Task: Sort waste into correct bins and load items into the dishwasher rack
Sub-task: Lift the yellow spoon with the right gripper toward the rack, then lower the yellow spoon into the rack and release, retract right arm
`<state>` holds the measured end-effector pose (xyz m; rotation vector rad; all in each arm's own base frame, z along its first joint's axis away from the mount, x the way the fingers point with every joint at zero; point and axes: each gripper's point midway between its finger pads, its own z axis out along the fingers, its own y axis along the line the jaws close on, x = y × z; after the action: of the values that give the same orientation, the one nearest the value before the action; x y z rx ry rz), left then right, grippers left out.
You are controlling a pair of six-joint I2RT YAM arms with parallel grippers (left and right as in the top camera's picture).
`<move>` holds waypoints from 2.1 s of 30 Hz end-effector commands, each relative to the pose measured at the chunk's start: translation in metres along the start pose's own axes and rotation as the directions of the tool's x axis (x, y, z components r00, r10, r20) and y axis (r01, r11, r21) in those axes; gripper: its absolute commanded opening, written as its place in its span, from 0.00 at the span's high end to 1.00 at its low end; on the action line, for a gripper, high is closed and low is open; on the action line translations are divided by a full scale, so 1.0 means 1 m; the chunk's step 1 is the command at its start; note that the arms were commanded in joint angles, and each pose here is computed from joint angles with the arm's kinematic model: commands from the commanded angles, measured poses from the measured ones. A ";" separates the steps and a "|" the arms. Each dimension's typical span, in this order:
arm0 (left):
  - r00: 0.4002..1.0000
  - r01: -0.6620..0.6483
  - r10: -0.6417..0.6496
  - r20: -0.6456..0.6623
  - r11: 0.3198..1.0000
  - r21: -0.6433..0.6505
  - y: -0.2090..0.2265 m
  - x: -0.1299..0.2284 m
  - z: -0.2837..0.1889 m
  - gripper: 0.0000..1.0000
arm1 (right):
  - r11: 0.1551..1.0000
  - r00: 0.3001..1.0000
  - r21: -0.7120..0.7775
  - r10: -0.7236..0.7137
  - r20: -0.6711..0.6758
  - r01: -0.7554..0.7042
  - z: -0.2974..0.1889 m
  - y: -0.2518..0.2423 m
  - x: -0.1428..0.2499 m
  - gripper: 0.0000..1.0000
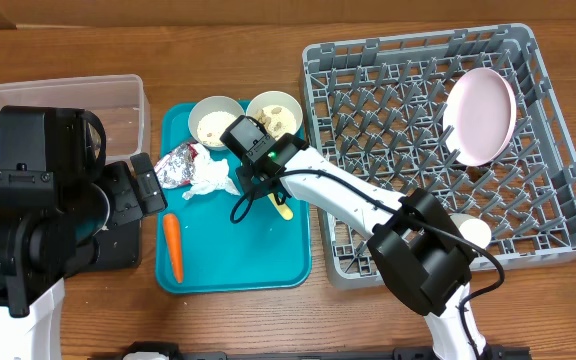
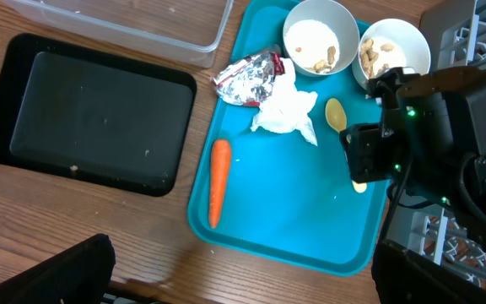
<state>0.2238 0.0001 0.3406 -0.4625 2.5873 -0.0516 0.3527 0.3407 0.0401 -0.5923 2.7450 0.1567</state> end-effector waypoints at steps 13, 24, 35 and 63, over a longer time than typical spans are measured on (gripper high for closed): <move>1.000 0.009 -0.009 0.014 1.000 -0.004 0.003 0.000 -0.003 0.00 | 0.996 0.993 0.029 -0.086 -0.086 0.088 0.037 -0.008 0.024 0.62; 1.000 0.009 -0.009 0.014 1.000 -0.004 0.003 0.000 -0.003 0.00 | 0.999 0.998 0.012 -0.050 -0.024 0.051 -0.014 -0.002 -0.004 0.96; 1.000 0.009 -0.009 0.014 1.000 -0.004 0.003 0.000 -0.003 0.00 | 0.998 0.980 -0.039 0.057 0.189 -0.050 -0.122 -0.029 -0.054 0.95; 1.000 0.009 -0.009 0.014 1.000 -0.004 0.003 0.000 -0.003 0.00 | 0.968 0.960 0.048 0.237 0.152 -0.247 -0.144 -0.156 -0.049 0.51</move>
<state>0.2238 0.0001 0.3404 -0.4626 2.5876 -0.0515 0.4178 0.1953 0.1286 -0.3069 2.7795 0.0833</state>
